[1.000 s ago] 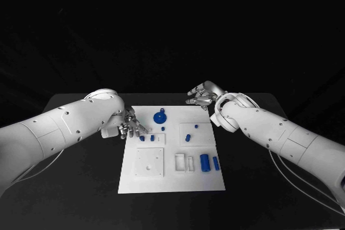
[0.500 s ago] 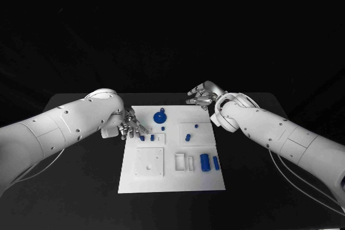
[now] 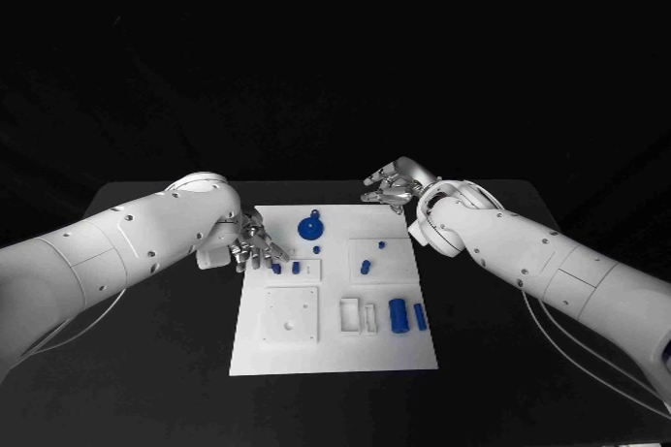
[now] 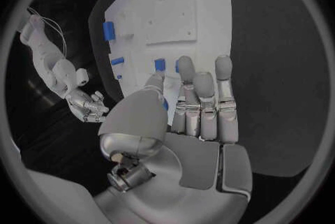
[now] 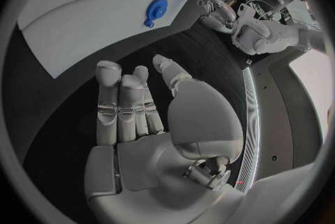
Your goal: Assemble the parts on the task board
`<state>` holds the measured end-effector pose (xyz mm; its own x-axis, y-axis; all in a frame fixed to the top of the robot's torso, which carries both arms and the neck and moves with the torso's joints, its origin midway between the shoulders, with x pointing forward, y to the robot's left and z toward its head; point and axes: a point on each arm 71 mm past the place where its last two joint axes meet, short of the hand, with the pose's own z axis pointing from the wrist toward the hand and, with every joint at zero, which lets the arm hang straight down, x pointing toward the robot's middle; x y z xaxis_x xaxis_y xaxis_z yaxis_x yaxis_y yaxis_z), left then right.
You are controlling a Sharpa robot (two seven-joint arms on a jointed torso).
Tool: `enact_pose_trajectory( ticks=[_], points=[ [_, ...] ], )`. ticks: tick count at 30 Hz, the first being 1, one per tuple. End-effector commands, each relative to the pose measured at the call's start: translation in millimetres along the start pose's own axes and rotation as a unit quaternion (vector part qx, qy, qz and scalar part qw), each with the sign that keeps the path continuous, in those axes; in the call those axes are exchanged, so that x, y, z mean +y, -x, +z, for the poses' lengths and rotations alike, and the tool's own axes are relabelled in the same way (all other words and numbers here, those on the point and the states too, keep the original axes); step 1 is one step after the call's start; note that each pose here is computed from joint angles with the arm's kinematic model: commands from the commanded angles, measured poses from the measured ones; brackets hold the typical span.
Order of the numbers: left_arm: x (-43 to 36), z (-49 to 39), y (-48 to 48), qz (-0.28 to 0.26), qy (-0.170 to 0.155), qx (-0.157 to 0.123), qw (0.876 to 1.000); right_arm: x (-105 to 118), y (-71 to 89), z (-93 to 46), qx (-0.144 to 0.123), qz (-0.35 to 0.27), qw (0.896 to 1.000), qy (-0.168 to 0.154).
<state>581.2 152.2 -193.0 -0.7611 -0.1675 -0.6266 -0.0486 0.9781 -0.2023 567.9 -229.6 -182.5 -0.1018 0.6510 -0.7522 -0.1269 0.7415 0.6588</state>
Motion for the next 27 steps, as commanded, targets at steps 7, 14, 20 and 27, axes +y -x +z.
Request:
enact_pose_trajectory(
  ticks=[7,14,20,27],
  points=[
    [-3.2,-0.3,-1.6,0.0,-0.008,0.007,1.0,0.9,-1.4,0.0,0.006,-0.004,1.0,0.004],
    [-2.3,-0.5,-1.1,-0.001,-0.006,0.005,1.0,0.9,-1.5,0.0,0.006,-0.004,1.0,0.004],
    [-0.4,-0.6,-0.4,-0.002,-0.004,0.002,1.0,0.5,-1.1,-0.1,0.006,-0.004,1.0,0.003],
    [4.1,-2.1,3.0,-0.012,-0.008,-0.018,1.0,-0.3,-0.4,-0.2,0.005,-0.005,1.0,0.003]
  ],
)
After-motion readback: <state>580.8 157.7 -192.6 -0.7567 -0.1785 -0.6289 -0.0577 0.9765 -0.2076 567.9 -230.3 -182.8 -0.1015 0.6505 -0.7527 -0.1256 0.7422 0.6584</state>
